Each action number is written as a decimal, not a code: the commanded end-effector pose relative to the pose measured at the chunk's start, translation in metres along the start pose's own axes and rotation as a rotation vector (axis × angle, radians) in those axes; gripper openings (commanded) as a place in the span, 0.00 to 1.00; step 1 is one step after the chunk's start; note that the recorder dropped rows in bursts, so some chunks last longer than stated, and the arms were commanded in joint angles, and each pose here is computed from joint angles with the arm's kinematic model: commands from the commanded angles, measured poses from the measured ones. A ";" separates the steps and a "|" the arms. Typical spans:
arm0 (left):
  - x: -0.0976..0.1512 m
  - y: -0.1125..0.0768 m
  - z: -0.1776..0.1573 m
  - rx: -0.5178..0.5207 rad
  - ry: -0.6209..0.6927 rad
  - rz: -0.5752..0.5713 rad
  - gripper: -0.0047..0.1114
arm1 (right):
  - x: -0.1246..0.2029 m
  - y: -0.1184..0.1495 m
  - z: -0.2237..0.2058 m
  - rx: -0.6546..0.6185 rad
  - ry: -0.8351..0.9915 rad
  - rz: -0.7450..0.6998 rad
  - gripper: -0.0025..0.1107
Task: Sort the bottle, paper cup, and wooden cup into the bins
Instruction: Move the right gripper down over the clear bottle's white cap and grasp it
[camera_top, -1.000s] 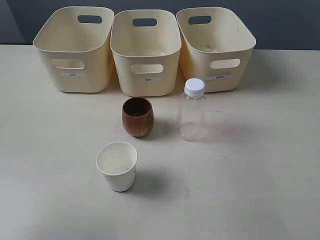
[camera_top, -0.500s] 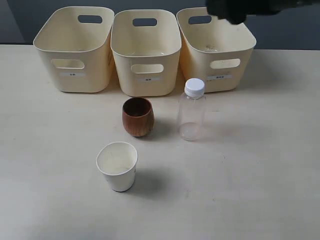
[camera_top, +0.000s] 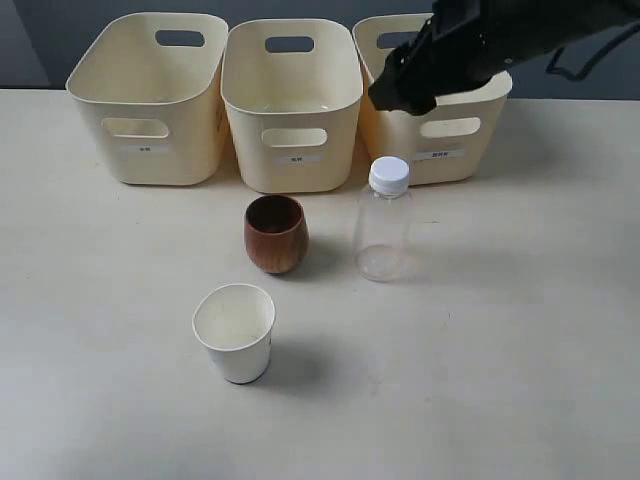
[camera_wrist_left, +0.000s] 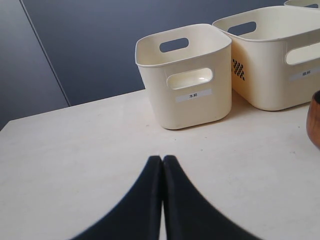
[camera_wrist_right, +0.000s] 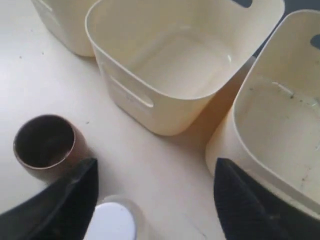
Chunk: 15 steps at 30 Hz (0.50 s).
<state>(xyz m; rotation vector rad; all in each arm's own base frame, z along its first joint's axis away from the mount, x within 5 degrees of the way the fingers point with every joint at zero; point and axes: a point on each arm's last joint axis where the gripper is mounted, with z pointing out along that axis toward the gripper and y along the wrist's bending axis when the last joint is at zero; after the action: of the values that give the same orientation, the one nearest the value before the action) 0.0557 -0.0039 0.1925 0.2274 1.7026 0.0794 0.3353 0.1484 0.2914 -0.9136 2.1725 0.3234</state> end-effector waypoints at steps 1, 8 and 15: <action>0.000 0.000 0.000 0.006 -0.010 -0.001 0.04 | 0.006 -0.001 0.014 -0.020 0.048 0.002 0.58; 0.000 0.000 0.000 0.006 -0.010 -0.001 0.04 | 0.015 -0.002 0.031 -0.045 0.096 0.020 0.59; 0.000 0.000 0.000 0.006 -0.010 -0.001 0.04 | 0.018 0.000 0.038 -0.079 0.107 0.065 0.71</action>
<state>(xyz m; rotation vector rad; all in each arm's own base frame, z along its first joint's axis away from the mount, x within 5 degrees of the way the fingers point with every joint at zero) 0.0557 -0.0039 0.1925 0.2274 1.7026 0.0794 0.3472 0.1553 0.2499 -0.9357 2.3070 0.3806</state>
